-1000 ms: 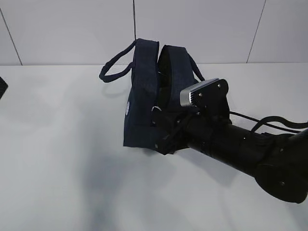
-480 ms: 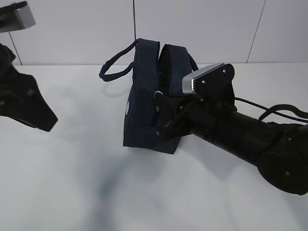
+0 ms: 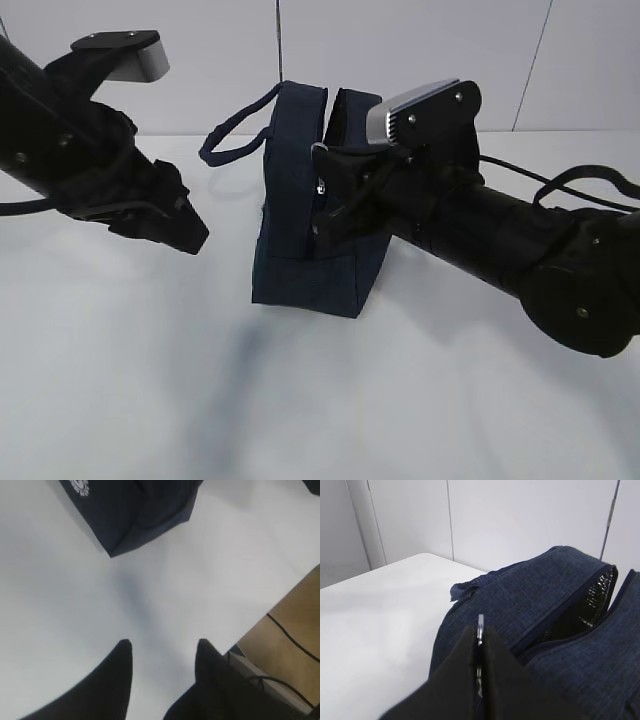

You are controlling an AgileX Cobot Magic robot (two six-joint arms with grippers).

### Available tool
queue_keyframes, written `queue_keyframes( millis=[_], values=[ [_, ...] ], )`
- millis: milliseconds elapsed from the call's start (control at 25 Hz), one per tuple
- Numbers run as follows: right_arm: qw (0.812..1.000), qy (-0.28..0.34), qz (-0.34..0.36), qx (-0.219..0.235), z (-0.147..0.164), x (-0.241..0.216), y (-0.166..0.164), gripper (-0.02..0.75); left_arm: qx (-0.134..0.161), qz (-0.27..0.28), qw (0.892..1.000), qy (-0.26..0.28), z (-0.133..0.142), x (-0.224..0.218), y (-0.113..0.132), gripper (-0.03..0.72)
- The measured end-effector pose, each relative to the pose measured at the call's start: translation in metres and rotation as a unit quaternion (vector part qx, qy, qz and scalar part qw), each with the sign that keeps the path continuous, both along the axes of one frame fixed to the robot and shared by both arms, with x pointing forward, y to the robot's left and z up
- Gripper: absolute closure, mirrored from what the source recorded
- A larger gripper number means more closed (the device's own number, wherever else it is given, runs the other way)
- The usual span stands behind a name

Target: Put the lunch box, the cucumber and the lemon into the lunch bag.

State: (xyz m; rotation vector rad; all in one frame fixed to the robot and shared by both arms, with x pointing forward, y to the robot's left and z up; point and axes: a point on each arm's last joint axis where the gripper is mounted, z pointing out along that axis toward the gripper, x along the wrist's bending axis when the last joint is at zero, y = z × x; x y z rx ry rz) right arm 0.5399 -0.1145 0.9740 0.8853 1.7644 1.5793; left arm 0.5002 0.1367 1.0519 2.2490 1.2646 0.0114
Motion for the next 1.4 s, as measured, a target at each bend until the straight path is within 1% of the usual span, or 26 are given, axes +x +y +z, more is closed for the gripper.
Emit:
queue_keyframes(
  millis=[80,160,320,480,760,880,1000,1200,1280,1400],
  values=[
    [1.000,0.002,-0.003,-0.005,0.003,0.002,0.001,0.738,0.000,0.003,1.000,-0.011,-0.005,0.006,-0.002,0.338],
    [1.000,0.001,-0.005,-0.006,0.006,0.005,0.002,0.738,0.003,0.002,1.000,-0.017,-0.011,0.011,-0.004,0.317],
    [1.000,0.003,-0.009,-0.009,0.013,0.012,0.005,0.738,0.012,-0.008,1.000,-0.027,-0.023,0.020,-0.007,0.311],
    [1.000,0.008,-0.014,-0.014,0.019,0.018,0.007,0.738,0.017,-0.016,0.998,-0.055,-0.031,0.030,-0.010,0.310],
    [0.999,0.018,-0.035,0.008,0.023,0.022,0.006,0.738,0.010,-0.010,0.994,-0.107,-0.036,0.042,-0.017,0.309],
    [0.998,0.029,-0.041,0.024,0.023,0.022,0.005,0.738,0.015,-0.029,0.992,-0.120,-0.046,0.043,-0.029,0.309],
    [0.998,0.038,-0.045,0.038,0.023,0.023,0.005,0.738,0.017,-0.034,0.990,-0.133,-0.057,0.046,-0.039,0.309],
    [0.994,0.063,-0.058,0.076,0.023,0.023,0.004,0.738,0.011,-0.018,0.985,-0.169,-0.061,0.054,-0.043,0.309],
    [0.992,0.067,-0.061,0.083,0.023,0.024,0.003,0.738,0.009,-0.012,0.985,-0.170,-0.065,0.057,-0.044,0.316],
    [0.991,0.071,-0.066,0.090,0.023,0.024,0.003,0.738,0.006,-0.003,0.988,-0.156,-0.075,0.059,-0.047,0.349]
  ],
)
